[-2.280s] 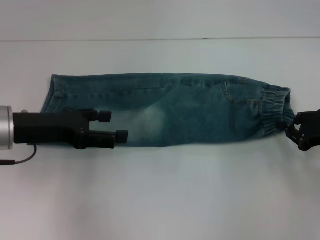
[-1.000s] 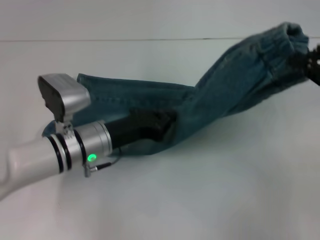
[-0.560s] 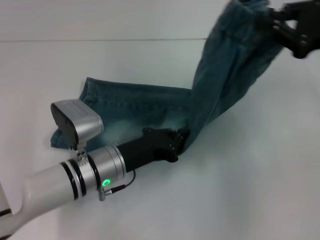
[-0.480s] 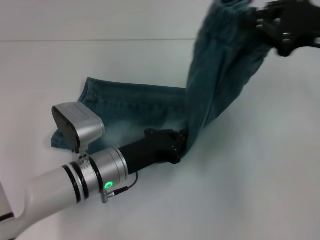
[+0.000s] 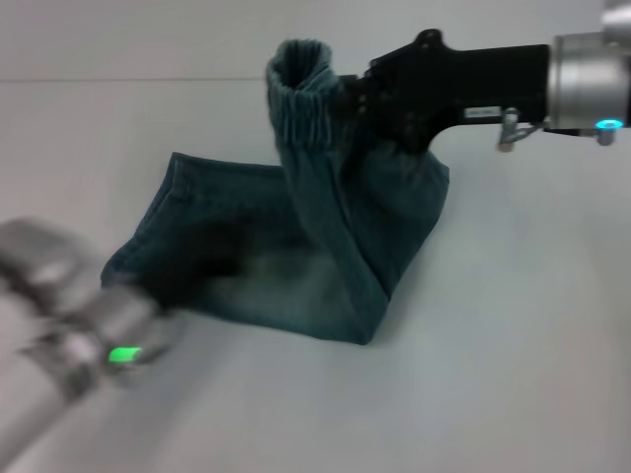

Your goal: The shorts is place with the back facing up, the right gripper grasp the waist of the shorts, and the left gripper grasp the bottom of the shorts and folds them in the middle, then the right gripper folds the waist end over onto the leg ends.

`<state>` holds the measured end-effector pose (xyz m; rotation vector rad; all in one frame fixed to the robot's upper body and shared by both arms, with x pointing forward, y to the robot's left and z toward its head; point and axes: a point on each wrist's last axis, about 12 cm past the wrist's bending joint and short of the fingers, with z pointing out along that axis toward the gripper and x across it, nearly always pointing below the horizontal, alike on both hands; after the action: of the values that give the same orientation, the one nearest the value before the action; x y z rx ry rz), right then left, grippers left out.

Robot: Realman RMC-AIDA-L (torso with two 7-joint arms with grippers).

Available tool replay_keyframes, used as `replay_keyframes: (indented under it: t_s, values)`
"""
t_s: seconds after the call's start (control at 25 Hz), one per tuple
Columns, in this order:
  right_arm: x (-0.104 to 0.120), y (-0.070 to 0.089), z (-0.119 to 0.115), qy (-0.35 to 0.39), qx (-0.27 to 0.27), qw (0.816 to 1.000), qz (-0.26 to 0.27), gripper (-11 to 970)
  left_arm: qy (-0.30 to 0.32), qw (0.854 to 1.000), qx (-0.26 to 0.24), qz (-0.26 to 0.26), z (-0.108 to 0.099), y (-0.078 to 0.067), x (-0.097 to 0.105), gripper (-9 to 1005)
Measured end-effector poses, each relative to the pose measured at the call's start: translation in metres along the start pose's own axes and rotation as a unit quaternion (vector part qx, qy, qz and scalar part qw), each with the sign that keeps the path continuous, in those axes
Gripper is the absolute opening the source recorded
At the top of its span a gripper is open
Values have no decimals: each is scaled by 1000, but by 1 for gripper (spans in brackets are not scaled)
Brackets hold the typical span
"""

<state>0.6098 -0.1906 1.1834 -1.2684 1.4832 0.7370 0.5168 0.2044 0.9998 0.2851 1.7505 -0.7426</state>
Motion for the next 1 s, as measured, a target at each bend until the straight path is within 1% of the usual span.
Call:
replay_keyframes:
  t_s: [0.04,0.08,0.12,0.16,0.24,0.28,0.32,0.36,0.48,0.56,0.64,0.84,1.0]
  values:
    - [-1,0,6,4,-4,1000,-3,87,-25,999,-43,1,-16,18,-4,3]
    - [-3,0,10,7,-7,1000,-6,87,-43,996,-75,2,-30,31,-8,3]
    - [-4,0,14,10,-11,1000,-10,87,-66,992,-108,7,-49,47,-14,4]
    - [-6,-1,18,13,-14,1000,-13,87,-82,988,-129,9,-65,58,-19,4]
    - [-9,-1,27,20,-20,999,-20,87,-107,982,-153,10,-92,71,-26,4]
    - [-11,-1,33,25,-26,999,-25,87,-124,979,-162,8,-115,76,-30,4]
    - [-13,1,40,31,-34,998,-33,87,-132,978,-163,9,-123,77,-32,4]
    - [-15,2,47,37,-42,998,-41,87,-132,978,-163,9,-123,77,-32,4]
    - [-20,7,69,57,-64,994,-67,86,-148,975,-168,7,-143,75,-29,5]
    - [-22,9,83,73,-74,991,-86,86,-154,974,-167,6,-148,72,-27,5]
    - [-21,14,97,92,-86,986,-114,86,-159,974,-164,5,-152,69,-26,5]
    - [-16,22,125,123,-78,975,-169,87,-162,975,-155,0,-155,64,-22,6]
    - [-14,23,137,139,-83,969,-185,154,-159,975,-153,-5,-155,62,-19,6]
